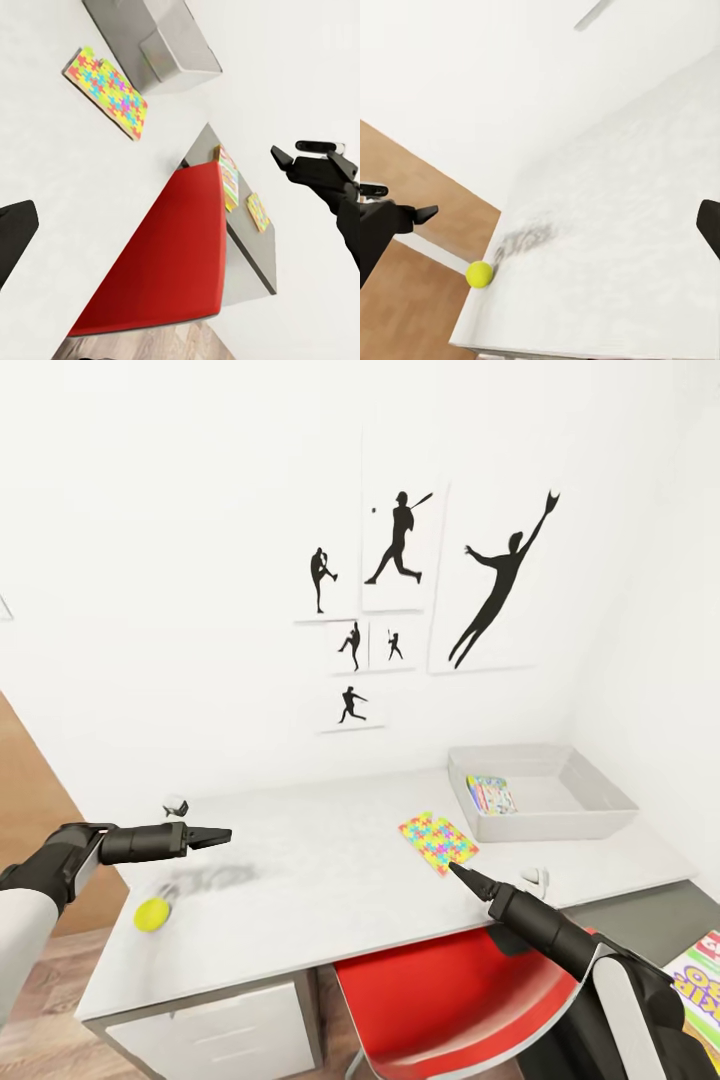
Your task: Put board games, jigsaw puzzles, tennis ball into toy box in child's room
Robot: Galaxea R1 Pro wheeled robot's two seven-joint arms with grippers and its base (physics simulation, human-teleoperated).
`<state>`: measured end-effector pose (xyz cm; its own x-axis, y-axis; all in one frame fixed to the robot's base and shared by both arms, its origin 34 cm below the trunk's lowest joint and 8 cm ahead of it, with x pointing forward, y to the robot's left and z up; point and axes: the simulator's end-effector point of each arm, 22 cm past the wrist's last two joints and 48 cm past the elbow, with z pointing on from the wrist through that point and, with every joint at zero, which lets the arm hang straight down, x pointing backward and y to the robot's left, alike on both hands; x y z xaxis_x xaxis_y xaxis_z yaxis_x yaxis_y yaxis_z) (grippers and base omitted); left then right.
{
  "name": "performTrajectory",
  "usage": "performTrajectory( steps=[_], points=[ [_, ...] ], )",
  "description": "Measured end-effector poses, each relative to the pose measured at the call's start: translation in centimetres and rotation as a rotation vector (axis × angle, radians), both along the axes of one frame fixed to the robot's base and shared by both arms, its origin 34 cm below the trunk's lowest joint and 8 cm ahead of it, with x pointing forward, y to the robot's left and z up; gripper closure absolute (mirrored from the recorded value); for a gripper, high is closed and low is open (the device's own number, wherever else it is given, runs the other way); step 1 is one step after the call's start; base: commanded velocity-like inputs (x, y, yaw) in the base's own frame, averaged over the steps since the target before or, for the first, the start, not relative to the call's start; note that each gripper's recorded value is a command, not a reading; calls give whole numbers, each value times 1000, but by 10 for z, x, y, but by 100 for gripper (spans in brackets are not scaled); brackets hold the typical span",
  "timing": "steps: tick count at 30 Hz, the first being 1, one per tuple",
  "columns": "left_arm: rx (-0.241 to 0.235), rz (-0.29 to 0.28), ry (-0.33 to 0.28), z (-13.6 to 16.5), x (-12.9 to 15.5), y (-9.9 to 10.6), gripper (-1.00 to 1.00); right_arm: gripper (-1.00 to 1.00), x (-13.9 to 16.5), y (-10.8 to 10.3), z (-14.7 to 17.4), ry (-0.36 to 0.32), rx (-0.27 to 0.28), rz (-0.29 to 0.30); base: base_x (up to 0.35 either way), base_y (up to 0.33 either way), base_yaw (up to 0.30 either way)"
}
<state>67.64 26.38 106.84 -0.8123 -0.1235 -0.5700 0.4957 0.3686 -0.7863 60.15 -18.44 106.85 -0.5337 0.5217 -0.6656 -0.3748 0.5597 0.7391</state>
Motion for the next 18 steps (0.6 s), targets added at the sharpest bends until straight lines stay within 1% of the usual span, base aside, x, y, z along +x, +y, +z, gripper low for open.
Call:
performTrajectory(
  steps=[18],
  points=[
    [-1, 0, -30, 17, -2, 0, -100, -100, 0, -2, 16, -42, -6, -8, 0, 0, 62]
  ],
)
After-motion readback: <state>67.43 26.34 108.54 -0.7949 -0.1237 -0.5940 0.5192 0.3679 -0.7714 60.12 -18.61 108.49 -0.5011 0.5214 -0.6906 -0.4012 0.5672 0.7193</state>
